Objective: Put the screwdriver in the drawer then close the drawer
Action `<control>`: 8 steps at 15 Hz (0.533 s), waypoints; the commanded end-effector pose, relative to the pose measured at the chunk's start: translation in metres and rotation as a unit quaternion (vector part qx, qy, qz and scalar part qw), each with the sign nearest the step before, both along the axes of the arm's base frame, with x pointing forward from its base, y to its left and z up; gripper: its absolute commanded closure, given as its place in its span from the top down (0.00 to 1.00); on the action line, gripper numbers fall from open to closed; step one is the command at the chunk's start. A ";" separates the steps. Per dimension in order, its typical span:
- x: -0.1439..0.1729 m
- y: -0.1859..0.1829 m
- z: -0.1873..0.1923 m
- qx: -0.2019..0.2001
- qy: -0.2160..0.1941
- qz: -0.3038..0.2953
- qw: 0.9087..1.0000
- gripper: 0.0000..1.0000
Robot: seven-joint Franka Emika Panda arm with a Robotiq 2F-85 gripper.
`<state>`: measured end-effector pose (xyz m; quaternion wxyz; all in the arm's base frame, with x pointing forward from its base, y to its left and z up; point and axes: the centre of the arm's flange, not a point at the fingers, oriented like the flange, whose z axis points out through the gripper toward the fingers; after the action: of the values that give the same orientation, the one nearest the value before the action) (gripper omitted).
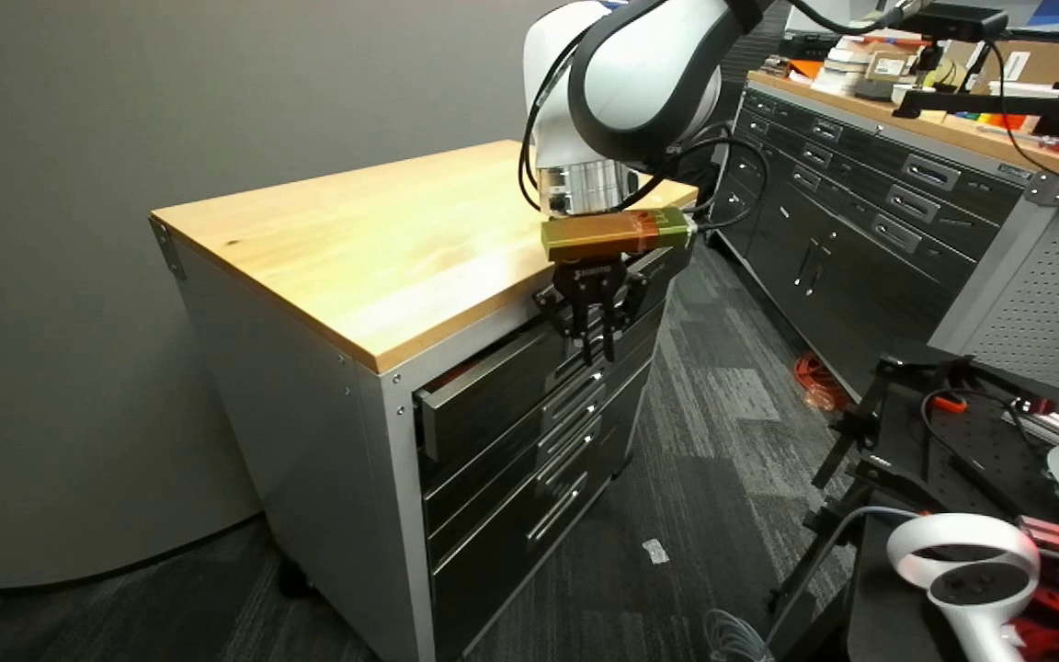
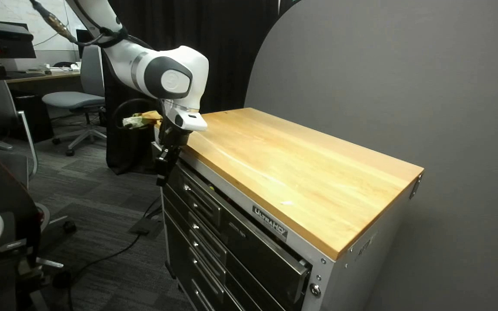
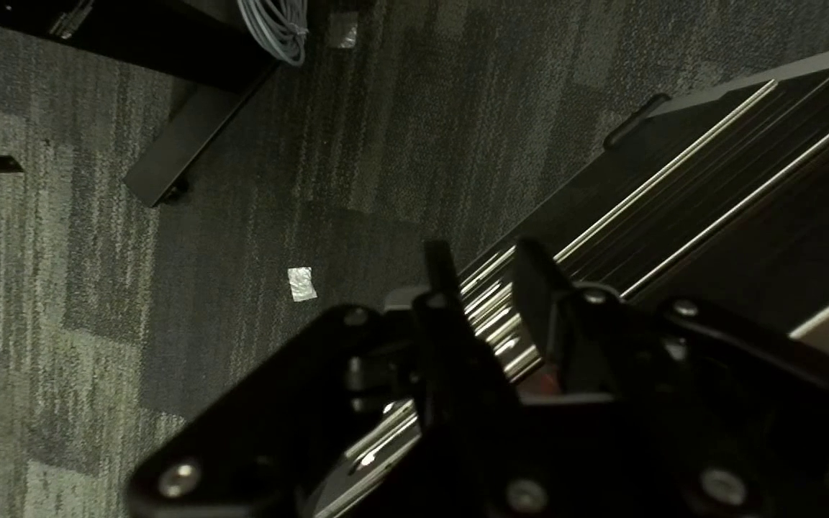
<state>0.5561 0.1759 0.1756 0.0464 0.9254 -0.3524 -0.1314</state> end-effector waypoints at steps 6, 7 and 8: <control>-0.017 0.025 0.057 0.015 0.010 0.074 0.997 1.00; -0.016 0.027 0.058 0.015 0.009 0.074 0.997 1.00; -0.015 0.027 0.059 0.015 0.009 0.074 0.997 1.00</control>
<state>0.5473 0.1744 0.1651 0.0560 0.9235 -0.3508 -0.1448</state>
